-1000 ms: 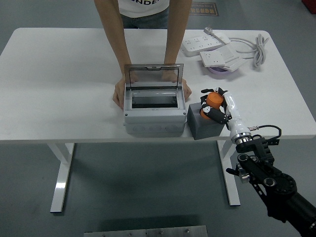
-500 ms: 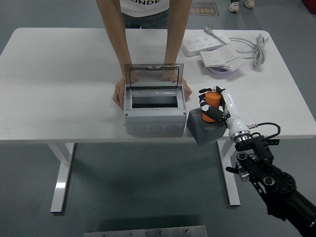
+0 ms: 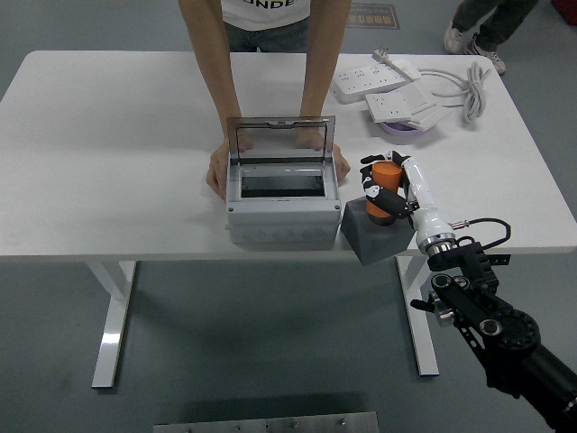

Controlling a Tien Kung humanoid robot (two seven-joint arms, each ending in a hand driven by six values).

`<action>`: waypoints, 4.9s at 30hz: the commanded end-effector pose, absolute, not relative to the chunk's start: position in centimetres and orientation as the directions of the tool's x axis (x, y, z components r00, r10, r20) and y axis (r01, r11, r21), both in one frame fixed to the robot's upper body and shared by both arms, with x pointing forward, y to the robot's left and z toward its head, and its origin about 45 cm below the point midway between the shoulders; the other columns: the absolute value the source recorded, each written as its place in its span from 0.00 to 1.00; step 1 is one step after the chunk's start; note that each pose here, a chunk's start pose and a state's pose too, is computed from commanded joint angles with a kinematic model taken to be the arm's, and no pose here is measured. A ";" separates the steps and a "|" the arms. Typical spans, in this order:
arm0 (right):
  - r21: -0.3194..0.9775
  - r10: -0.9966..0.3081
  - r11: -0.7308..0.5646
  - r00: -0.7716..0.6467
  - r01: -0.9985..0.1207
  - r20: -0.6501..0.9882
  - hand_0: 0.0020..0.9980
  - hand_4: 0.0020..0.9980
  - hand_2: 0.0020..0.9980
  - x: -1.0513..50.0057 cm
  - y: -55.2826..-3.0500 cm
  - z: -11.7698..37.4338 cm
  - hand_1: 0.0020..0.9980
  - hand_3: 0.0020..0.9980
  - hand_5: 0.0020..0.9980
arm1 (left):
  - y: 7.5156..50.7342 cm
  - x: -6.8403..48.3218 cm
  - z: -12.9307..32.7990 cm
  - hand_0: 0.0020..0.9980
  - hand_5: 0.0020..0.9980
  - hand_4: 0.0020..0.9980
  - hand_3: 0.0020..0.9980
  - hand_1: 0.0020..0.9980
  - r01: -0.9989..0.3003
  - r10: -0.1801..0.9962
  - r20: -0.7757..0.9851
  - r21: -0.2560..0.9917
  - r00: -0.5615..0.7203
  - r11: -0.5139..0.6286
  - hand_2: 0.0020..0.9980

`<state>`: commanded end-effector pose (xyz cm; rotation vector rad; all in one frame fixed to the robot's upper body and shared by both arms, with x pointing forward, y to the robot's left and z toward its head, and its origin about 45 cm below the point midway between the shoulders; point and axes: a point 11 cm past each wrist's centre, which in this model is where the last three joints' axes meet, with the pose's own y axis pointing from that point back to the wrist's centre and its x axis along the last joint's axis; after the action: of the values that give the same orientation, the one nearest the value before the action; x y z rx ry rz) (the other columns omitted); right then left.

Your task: Fetch the battery,place it into the box,close the lid of the box

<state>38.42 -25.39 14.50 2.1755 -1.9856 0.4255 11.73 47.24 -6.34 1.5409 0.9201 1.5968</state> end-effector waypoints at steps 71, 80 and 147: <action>0.122 -0.152 -0.528 0.235 -0.840 0.960 0.17 0.11 0.32 43.7 -12.4 23.0 0.22 0.36 0.00 | 48.7 12.1 -5.4 0.62 0.01 0.61 0.59 0.69 -0.007 0.856 0.513 0.857 -0.065 -0.515 0.59; 0.176 -0.093 -0.492 0.253 -0.853 0.963 0.18 0.11 0.32 44.4 -12.3 21.9 0.22 0.37 0.00 | 49.0 12.1 -5.3 0.62 0.01 0.61 0.59 0.69 -0.003 0.853 0.519 0.854 -0.063 -0.520 0.59; 0.171 -0.270 -0.485 0.333 -0.857 0.903 0.53 0.65 0.62 44.2 -11.0 19.6 0.63 0.66 0.24 | 49.1 13.6 -4.7 0.62 0.01 0.60 0.59 0.69 -0.026 0.849 0.526 0.849 -0.051 -0.527 0.59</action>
<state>44.24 -10.99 19.61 1.9379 -0.9876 1.1355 13.57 49.08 -4.74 1.5526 0.8948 1.6575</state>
